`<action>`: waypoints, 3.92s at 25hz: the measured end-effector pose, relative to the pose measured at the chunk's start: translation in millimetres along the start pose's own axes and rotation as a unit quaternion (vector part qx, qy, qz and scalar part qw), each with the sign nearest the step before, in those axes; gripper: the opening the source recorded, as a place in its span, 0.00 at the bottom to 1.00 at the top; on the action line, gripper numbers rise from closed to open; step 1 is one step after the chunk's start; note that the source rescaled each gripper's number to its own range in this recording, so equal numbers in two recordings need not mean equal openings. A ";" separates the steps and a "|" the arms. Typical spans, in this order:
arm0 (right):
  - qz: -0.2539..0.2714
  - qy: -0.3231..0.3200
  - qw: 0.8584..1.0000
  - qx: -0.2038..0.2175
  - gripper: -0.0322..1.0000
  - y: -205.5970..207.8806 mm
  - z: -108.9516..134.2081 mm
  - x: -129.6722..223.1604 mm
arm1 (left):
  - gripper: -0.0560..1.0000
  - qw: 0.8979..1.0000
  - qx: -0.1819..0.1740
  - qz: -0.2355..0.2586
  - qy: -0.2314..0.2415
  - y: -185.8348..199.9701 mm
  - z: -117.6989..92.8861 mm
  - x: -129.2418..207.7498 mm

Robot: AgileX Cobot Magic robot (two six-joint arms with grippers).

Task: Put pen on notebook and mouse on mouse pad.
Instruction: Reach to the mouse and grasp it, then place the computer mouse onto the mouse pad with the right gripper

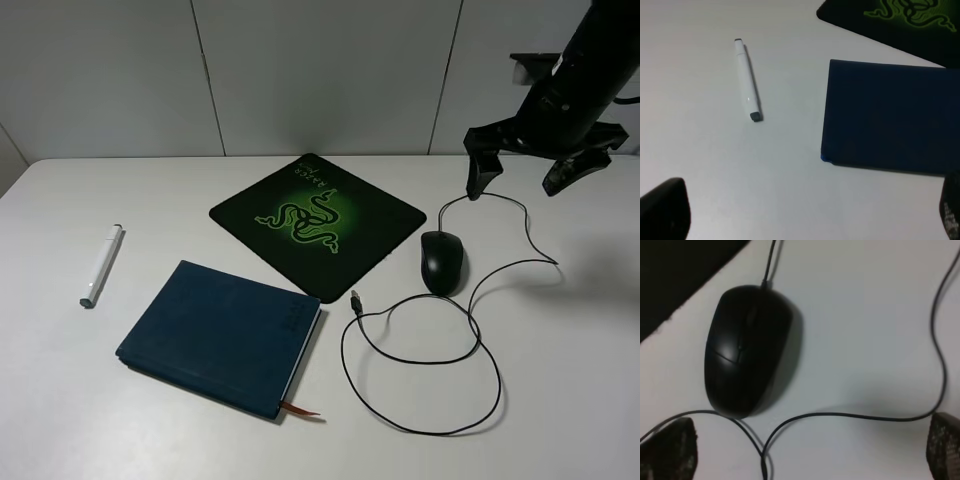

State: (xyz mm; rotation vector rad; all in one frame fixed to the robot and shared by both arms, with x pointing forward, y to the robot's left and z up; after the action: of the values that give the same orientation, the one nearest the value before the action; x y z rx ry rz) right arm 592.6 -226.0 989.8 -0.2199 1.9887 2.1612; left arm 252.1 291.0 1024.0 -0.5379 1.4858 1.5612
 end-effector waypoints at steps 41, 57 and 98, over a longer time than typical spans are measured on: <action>0.112 0.024 0.993 0.007 1.00 -138.5 41.0 19.1 | 1.00 1.000 0.000 0.000 0.000 0.0 0.0 0.0; 0.098 0.042 0.994 0.021 0.03 -140.3 37.1 15.8 | 1.00 1.000 0.000 0.000 0.000 0.0 0.0 0.0; 0.076 0.077 0.994 0.002 0.03 -60.3 97.5 -16.2 | 1.00 1.000 0.000 0.000 0.000 0.0 0.0 0.0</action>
State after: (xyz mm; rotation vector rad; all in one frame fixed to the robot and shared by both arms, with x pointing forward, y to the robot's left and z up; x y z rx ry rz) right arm 625.2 -124.9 943.8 -0.2491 2.1570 2.2956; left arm 252.1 291.1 1024.0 -0.5379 1.4856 1.5615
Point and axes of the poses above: a point on each arm's last joint axis where the gripper is mounted, y pointing back along that axis away from the gripper, z along the wrist's bending axis when the last joint is at zero, x = y × z, the point moved 3 cm from there along -y, pointing out along that axis toward the gripper, and after that the axes turned 9 degrees about -y, right-handed, at the moved point
